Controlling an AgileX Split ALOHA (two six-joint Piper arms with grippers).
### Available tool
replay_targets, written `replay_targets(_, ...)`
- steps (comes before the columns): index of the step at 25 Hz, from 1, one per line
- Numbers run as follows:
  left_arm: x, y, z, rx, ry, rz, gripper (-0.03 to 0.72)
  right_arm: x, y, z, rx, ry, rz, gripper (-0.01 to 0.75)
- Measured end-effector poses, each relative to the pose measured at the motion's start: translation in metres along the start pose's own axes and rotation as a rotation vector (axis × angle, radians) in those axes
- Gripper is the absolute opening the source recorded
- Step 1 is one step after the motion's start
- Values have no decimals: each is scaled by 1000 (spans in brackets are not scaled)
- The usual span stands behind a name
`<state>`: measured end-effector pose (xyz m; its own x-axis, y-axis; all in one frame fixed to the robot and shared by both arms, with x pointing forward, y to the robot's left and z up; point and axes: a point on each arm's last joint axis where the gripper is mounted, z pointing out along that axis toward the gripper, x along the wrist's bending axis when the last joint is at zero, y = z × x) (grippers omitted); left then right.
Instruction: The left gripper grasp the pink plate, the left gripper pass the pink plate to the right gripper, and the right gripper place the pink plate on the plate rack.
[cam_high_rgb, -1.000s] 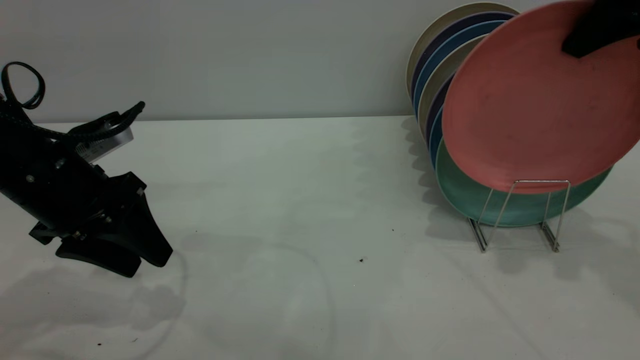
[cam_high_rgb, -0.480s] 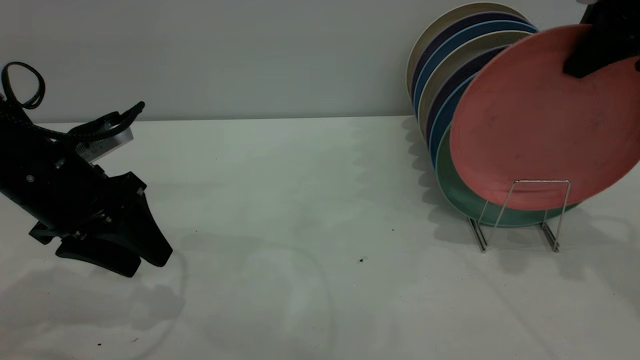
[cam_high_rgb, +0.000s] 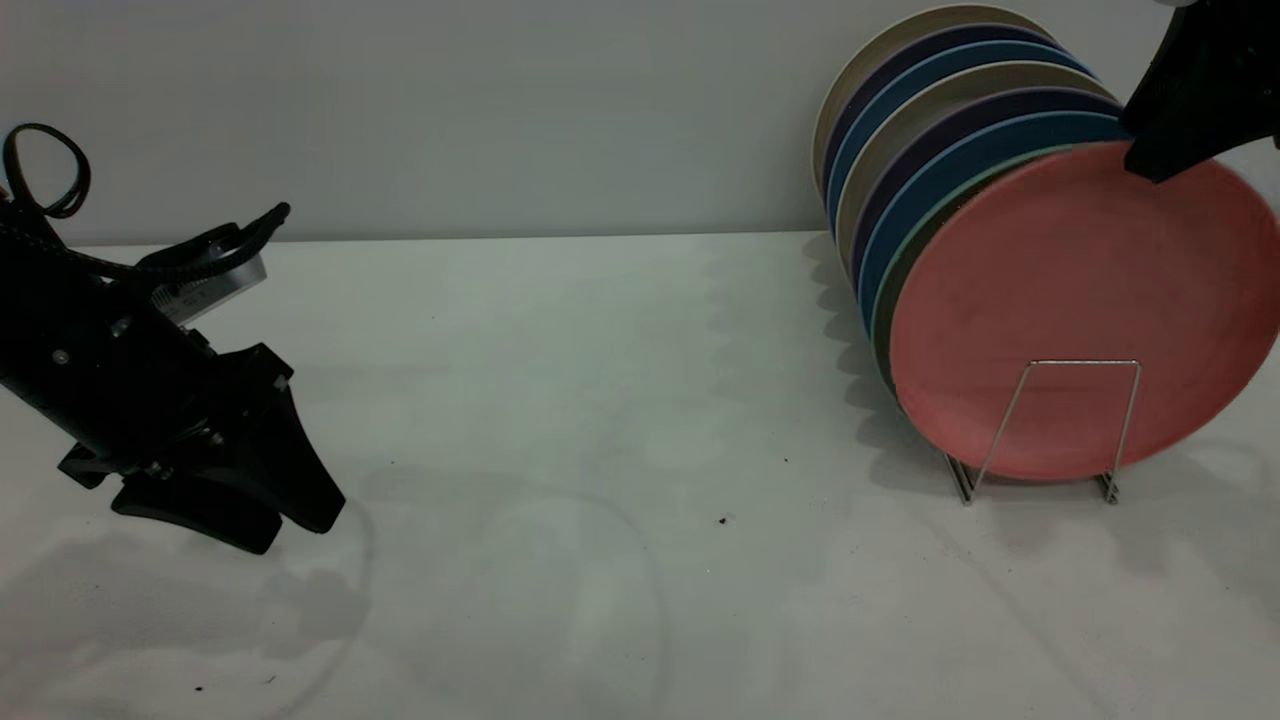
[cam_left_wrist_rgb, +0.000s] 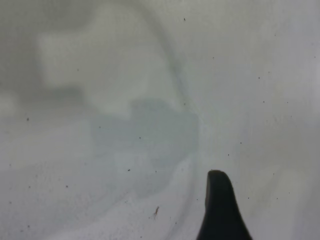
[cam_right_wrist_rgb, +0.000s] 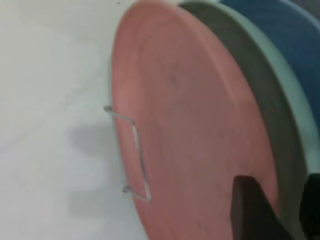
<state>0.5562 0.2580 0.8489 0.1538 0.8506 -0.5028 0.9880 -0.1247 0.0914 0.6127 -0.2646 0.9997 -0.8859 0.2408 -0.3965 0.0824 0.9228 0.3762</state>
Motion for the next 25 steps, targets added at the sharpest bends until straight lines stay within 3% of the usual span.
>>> replay_targets(7, 2, 4, -4, -1, 20, -14, 512, 4, 4, -13, -4, 35, 257, 258)
replay_targets(14, -5, 25, -53, -66, 191, 44, 512, 10, 14, -42, 9, 63, 987, 259)
replay_targets(16, -9, 30, -74, -86, 263, 56, 512, 13, 12, -44, 56, 83, 1095, 259)
replay_targets(21, -26, 21, -125, -126, 418, 23, 512, 25, 6, -50, 202, 145, 1190, 295)
replay_targets(25, -45, 3, -161, -158, 467, -2, 512, 37, 10, -74, 267, 196, 1215, 352)
